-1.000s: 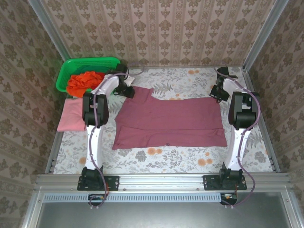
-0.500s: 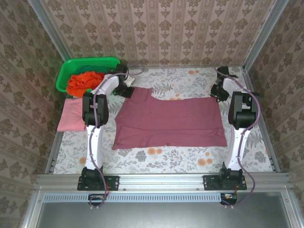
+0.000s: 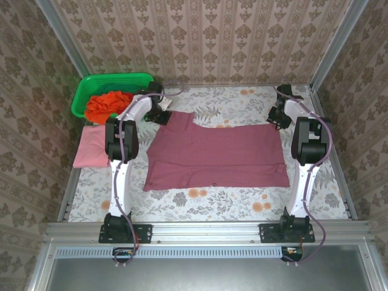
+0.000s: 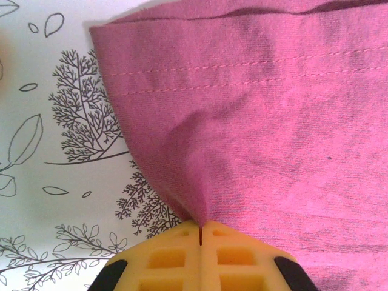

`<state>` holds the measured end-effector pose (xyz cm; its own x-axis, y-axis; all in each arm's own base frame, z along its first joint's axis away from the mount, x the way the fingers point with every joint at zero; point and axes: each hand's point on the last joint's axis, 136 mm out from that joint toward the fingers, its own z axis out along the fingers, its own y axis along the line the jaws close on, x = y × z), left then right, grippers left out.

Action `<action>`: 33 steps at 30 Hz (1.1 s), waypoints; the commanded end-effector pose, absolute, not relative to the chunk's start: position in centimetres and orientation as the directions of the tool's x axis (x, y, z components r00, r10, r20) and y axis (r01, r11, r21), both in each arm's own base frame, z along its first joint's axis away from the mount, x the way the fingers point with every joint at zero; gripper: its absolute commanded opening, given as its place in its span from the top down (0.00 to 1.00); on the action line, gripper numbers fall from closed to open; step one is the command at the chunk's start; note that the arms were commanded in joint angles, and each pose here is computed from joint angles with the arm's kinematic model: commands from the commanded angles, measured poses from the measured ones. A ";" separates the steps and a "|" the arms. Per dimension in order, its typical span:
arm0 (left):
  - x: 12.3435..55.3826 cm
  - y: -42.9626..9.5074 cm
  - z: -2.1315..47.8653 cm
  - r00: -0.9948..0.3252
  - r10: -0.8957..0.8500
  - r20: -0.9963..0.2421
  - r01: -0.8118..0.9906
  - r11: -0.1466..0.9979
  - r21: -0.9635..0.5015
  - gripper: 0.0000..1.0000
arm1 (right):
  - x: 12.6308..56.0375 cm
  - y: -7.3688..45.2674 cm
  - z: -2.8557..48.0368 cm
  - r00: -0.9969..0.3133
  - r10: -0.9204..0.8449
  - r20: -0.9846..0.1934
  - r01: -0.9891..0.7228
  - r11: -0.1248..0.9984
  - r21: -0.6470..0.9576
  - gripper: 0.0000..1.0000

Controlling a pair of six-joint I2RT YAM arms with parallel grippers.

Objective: Fold and stack the t-shirts

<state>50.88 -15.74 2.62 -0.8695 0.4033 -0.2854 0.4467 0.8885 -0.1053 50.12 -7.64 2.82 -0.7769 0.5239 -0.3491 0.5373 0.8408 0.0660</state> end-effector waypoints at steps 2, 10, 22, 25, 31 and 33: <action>49.3 -15.9 1.3 -0.878 0.426 -0.217 0.459 0.878 -0.135 1.00 | 50.4 -6.8 2.2 -0.804 0.507 -0.311 0.512 0.856 0.072 0.58; 49.3 -15.8 1.3 -0.878 0.427 -0.217 0.460 0.877 -0.135 1.00 | 49.2 -7.1 0.7 -0.835 0.490 -0.249 0.506 0.863 0.000 0.74; 49.6 -16.4 2.8 -0.858 0.424 -0.288 0.477 0.867 -0.144 1.00 | 50.3 -6.8 4.7 -0.798 0.497 -0.340 0.504 0.860 0.073 1.00; 49.9 -16.8 5.1 -0.841 0.407 -0.357 0.481 0.864 -0.146 1.00 | 50.2 -6.7 6.8 -0.779 0.493 -0.387 0.497 0.862 0.097 1.00; 50.3 -17.0 10.1 -0.785 0.391 -0.480 0.500 0.857 -0.120 1.00 | 48.9 -6.5 9.9 -0.751 0.485 -0.448 0.484 0.866 0.126 1.00; 50.2 -16.9 11.3 -0.774 0.388 -0.501 0.504 0.856 -0.117 1.00 | 48.3 -6.5 10.7 -0.743 0.484 -0.463 0.482 0.866 0.133 1.00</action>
